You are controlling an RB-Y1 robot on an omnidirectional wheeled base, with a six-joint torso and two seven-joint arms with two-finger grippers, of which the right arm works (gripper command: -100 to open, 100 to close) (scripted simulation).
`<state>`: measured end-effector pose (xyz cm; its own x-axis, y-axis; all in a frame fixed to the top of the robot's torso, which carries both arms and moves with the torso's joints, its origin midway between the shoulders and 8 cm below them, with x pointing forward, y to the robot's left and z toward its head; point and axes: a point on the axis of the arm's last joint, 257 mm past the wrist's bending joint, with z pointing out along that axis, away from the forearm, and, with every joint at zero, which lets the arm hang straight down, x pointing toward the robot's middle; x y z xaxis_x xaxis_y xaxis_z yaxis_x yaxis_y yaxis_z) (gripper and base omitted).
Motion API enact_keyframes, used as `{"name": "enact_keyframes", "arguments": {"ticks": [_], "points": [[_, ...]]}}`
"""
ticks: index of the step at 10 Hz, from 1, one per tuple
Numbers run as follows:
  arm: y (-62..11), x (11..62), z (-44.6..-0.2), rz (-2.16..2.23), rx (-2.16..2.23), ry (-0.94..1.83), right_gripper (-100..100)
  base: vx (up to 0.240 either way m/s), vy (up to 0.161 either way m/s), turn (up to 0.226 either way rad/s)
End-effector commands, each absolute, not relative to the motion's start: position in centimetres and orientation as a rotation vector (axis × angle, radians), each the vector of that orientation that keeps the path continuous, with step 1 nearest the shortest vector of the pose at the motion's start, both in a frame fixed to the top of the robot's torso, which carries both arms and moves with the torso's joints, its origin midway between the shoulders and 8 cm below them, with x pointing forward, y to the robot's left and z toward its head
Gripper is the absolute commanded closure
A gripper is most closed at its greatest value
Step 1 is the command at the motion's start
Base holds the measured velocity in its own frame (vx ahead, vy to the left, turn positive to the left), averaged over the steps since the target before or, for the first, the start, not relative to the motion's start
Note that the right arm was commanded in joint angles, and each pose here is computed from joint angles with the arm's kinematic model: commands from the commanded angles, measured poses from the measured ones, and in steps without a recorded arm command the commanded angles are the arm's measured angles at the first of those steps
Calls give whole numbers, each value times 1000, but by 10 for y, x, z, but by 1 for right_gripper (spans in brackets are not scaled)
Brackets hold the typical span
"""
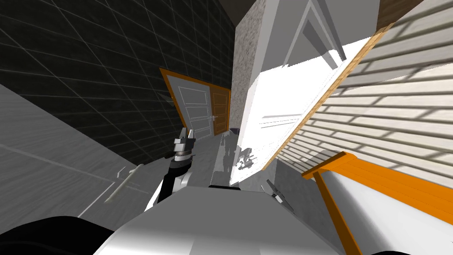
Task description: Push the door open
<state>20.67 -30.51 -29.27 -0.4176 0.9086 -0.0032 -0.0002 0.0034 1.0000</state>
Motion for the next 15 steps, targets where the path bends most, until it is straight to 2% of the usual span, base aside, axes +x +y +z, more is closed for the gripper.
{"name": "enact_keyframes", "arguments": {"ticks": [1, 8, 9, 14, 15], "points": [[-307, 209, -293, 1509, 972, 1523, -100, 96, 70, 53], [-312, 218, -292, 1493, 982, 1511, -100, 178, 78, 30], [-312, 218, -292, 1493, 982, 1511, 100, -11, -5, -5], [-312, 218, -292, 1493, 982, 1511, 100, -20, -10, 0], [-328, 219, -292, 1452, 1011, 1479, -100, 41, 95, -154]]}}
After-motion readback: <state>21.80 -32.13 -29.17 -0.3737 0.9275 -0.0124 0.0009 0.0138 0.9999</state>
